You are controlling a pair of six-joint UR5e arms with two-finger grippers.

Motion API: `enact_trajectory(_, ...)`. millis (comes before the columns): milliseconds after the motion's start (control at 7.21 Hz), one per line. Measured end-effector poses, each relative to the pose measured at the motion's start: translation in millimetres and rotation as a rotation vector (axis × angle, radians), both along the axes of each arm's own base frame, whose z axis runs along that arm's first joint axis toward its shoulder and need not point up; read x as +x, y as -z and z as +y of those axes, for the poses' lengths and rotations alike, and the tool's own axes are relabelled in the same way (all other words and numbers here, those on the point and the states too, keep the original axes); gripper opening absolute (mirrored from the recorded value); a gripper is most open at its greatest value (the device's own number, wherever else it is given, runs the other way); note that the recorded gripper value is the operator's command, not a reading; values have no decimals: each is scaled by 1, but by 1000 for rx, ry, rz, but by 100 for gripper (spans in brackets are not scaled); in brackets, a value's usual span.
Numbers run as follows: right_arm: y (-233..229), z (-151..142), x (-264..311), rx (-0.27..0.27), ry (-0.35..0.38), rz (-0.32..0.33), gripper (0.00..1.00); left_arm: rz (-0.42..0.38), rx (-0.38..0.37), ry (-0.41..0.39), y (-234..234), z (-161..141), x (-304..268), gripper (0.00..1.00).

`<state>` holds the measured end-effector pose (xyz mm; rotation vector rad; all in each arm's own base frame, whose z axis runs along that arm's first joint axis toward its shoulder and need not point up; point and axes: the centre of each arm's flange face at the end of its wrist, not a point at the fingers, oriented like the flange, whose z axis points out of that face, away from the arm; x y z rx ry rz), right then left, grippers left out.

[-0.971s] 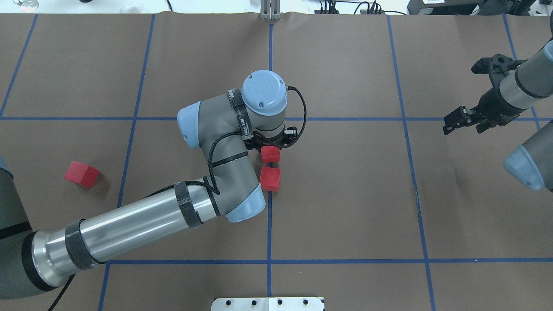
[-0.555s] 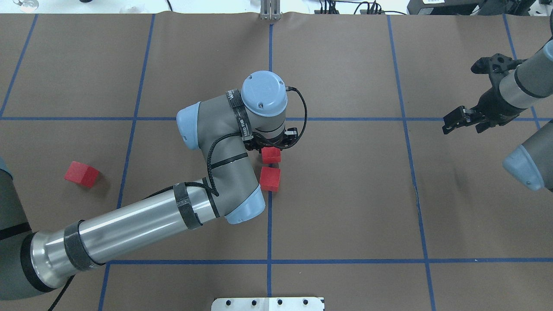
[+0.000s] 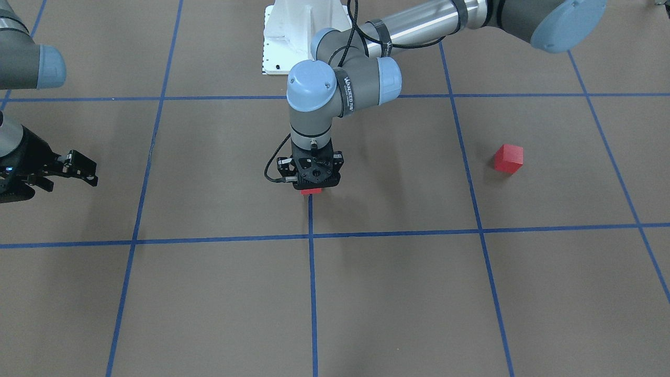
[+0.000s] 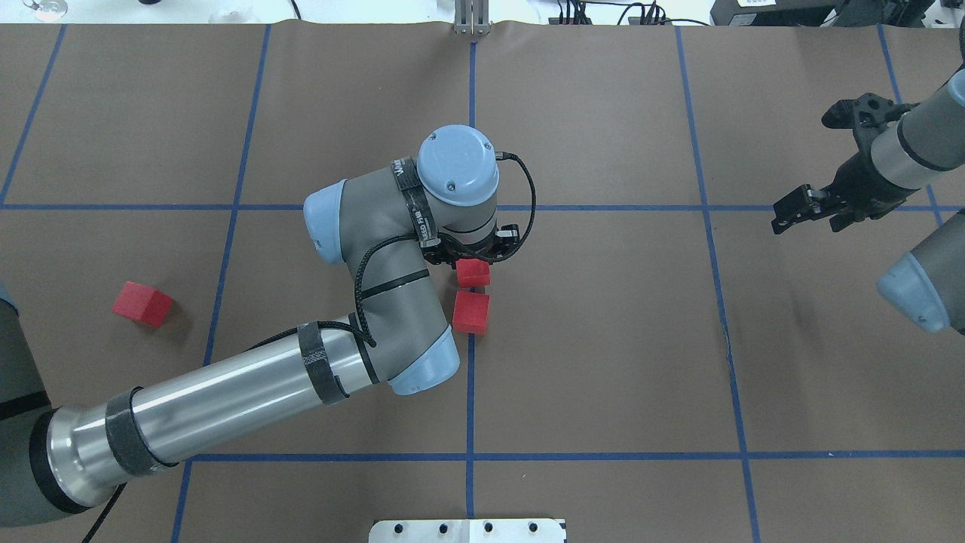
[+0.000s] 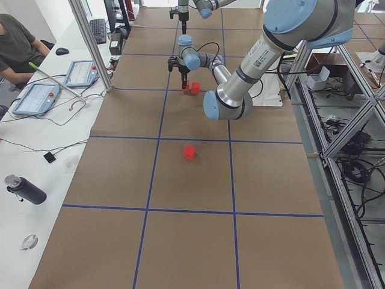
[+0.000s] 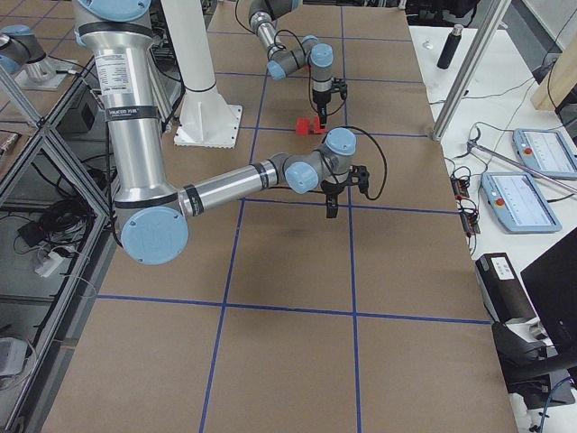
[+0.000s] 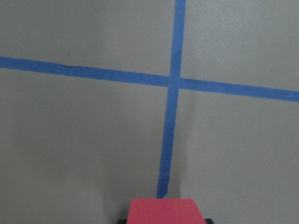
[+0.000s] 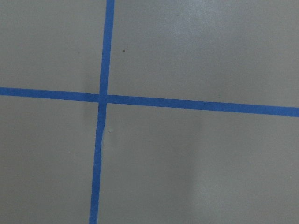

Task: Form red blocks into L shape at center
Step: 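Lower the red cube beside the placed cube, farther from the robot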

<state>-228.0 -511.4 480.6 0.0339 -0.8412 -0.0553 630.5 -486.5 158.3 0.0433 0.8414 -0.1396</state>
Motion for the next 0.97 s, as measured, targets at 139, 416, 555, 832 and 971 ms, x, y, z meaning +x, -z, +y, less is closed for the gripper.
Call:
enact_trajectory(139, 0, 0, 0, -1, 0, 0, 100, 0, -1, -1, -4, 2, -2, 0)
enact_trajectory(416, 0, 0, 0, 0, 0, -1, 100, -2, -2, -6, -10, 7, -2, 0)
enact_trajectory(555, 1, 0, 1, 0, -1, -2, 100, -2, -3, -7, -10, 8, -2, 0)
enact_trajectory(832, 2, -1, 4, 1, -5, -5, 100, -1, -1, -9, -9, 9, -1, 0)
enact_trajectory(971, 2, -1, 4, 1, -5, -6, 100, 1, 0, -10, -9, 11, -1, 0)
